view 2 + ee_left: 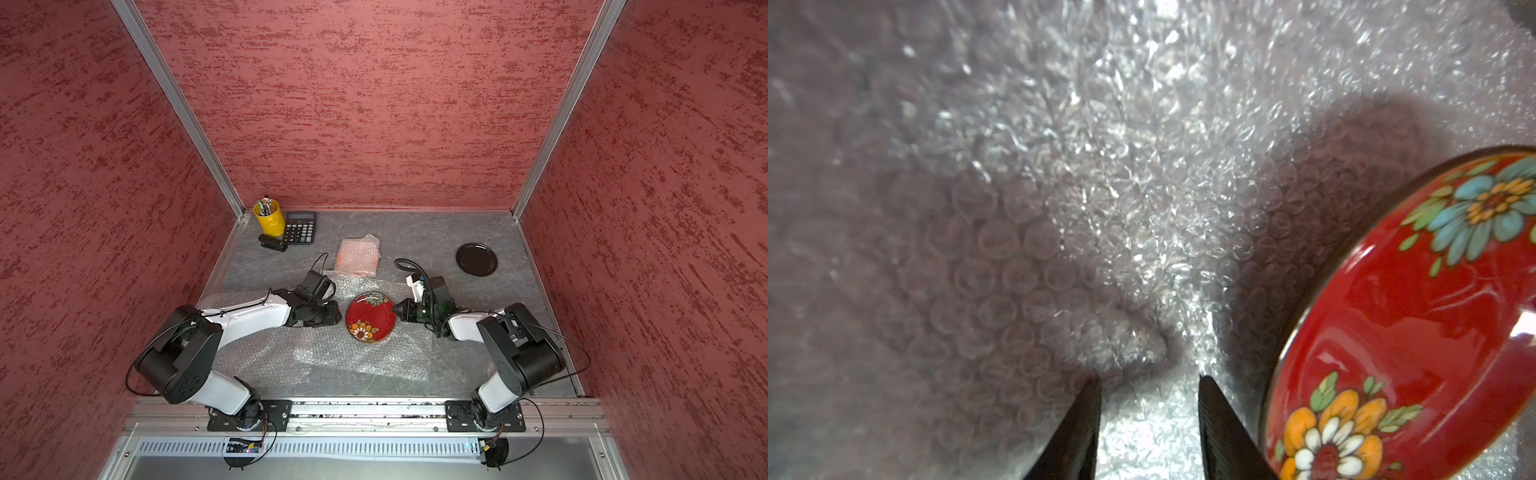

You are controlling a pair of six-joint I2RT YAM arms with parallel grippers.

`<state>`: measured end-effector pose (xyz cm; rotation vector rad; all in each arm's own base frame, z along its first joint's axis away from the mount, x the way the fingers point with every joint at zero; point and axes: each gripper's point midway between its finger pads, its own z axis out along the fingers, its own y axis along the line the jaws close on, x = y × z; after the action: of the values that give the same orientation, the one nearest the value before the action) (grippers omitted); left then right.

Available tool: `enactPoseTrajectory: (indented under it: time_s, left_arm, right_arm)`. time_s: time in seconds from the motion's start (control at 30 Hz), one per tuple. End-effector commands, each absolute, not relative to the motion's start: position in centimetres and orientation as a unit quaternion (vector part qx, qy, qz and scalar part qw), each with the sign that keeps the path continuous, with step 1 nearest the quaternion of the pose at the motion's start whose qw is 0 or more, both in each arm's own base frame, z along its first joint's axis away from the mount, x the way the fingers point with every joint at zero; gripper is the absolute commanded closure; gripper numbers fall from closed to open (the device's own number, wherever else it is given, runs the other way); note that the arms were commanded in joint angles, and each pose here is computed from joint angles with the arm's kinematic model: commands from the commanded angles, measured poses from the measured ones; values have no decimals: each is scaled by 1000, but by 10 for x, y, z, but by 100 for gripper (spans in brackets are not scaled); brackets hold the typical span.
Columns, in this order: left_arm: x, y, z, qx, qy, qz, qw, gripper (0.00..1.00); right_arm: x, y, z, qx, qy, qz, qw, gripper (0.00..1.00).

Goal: Unpack dinner plates from bubble wrap
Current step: Pick up the plate from the bubble wrap, then place the plate on the plate.

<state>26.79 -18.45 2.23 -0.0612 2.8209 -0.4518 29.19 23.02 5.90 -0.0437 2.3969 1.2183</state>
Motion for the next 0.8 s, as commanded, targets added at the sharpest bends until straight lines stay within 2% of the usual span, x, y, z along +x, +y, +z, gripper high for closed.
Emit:
enactPoseTrajectory:
  time_s: [0.0, 0.5, 0.77]
  left_arm:
    - [246, -166, 5, -30, 987, -116, 104, 59]
    - [245, -169, 6, -31, 986, -125, 105, 60]
    - [245, -169, 5, -32, 986, -125, 106, 59]
  right_arm:
    - [306, 228, 104, -24, 825, 494, 274, 100]
    - [373, 140, 171, 76, 748, 531, 390, 100]
    - [401, 90, 187, 121, 724, 517, 441, 100]
